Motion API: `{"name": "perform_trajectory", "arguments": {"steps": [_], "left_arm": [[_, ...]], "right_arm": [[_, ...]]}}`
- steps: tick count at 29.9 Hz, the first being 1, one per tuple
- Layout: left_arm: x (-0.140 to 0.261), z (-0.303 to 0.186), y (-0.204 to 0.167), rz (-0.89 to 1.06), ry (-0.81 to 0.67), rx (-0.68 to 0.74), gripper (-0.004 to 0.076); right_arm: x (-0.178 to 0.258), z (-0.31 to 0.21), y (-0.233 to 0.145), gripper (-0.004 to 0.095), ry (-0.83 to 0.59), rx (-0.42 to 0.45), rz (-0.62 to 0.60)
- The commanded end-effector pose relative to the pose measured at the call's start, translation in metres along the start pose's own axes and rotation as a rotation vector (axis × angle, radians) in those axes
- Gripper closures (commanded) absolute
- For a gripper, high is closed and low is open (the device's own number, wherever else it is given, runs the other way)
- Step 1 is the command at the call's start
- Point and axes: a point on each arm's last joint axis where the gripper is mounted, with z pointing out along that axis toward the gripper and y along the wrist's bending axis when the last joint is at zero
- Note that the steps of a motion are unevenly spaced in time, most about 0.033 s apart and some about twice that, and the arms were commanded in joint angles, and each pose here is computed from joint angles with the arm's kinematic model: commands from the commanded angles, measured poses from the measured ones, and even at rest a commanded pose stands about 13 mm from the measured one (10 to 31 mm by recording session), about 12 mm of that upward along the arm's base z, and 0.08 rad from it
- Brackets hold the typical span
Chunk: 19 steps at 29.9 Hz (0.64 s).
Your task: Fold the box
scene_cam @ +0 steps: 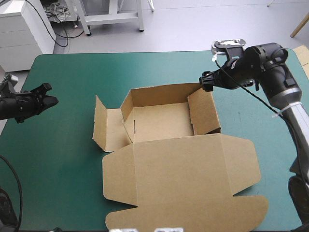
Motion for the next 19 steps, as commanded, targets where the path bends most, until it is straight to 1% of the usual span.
{"name": "perform_trajectory", "arguments": {"steps": [1, 5, 9, 15, 19], "left_arm": [[-0.003, -0.013, -0.017, 0.002, -0.056, 0.061, 0.0732], [-0.003, -0.013, -0.017, 0.002, -0.056, 0.061, 0.0732], [-0.003, -0.013, -0.017, 0.002, -0.056, 0.061, 0.0732], [-0.003, -0.013, -0.017, 0.002, -0.056, 0.061, 0.0732], [-0.003, -0.013, -0.017, 0.001, -0.056, 0.061, 0.0732]], "right_arm": [[0.001, -0.050, 0.002, 0.0046, -0.147, -0.009, 0.005], [0.014, -0.059, 0.002, 0.0046, -0.145, -0.009, 0.002], [0.025, -0.048, 0.000, 0.0046, -0.091, -0.002, 0.004], [0.028, -0.006, -0.002, 0.0046, 0.027, 0.006, 0.010], [0.024, 0.029, -0.004, 0.0046, 0.078, 0.010, 0.014]]}}
